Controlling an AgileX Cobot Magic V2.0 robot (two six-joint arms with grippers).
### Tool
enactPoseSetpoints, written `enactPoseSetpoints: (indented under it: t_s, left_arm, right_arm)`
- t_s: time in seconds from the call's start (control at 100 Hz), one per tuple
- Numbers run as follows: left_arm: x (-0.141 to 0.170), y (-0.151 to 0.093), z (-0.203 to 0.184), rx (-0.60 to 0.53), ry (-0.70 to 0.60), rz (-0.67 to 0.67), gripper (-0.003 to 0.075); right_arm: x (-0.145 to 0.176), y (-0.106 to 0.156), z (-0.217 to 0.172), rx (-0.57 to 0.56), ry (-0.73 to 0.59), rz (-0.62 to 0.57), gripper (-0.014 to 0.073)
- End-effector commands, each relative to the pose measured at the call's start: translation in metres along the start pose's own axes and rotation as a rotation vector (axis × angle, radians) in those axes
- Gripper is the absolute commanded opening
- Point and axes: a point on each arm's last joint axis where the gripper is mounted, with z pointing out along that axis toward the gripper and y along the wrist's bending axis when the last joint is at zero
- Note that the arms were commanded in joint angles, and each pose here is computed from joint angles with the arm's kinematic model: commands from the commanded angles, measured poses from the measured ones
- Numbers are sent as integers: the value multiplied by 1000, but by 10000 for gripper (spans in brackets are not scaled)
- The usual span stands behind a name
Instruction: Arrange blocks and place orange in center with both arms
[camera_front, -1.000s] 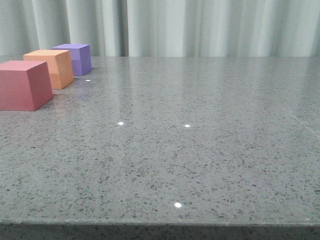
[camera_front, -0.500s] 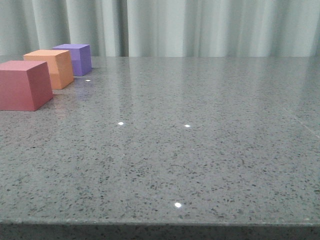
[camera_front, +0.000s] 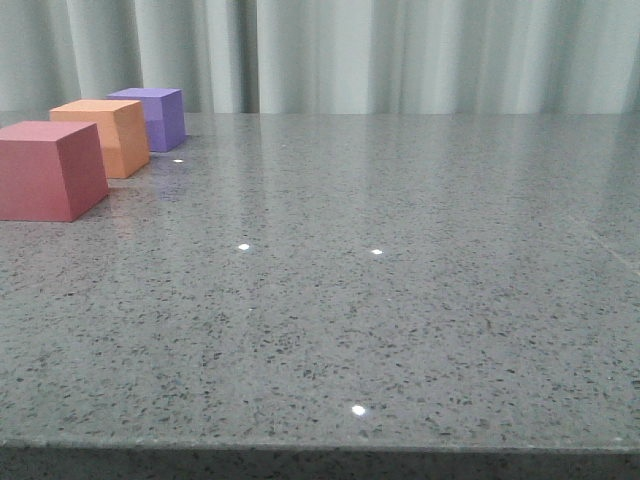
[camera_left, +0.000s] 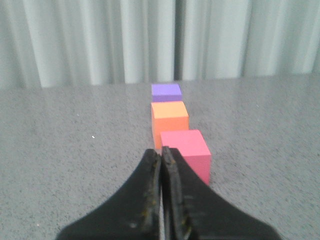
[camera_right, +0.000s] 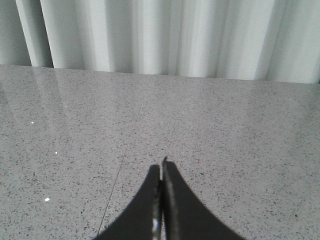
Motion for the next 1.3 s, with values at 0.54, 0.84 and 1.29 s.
enactPoseSetpoints:
  t_s: [0.54,0.84,1.29]
  left_arm:
    - [80,6,3,-50,-270,6,-20]
    - [84,9,3,-104,-273,4,-20]
    - [84,9,3,-108,-273,-2,-20]
  right_arm:
    - [-16,0,-2,-2,-107,-15,-69]
    - [-16,0,-2,-2,-107,-15,-69]
    - [-16,0,-2,-2,-107,-15,-69]
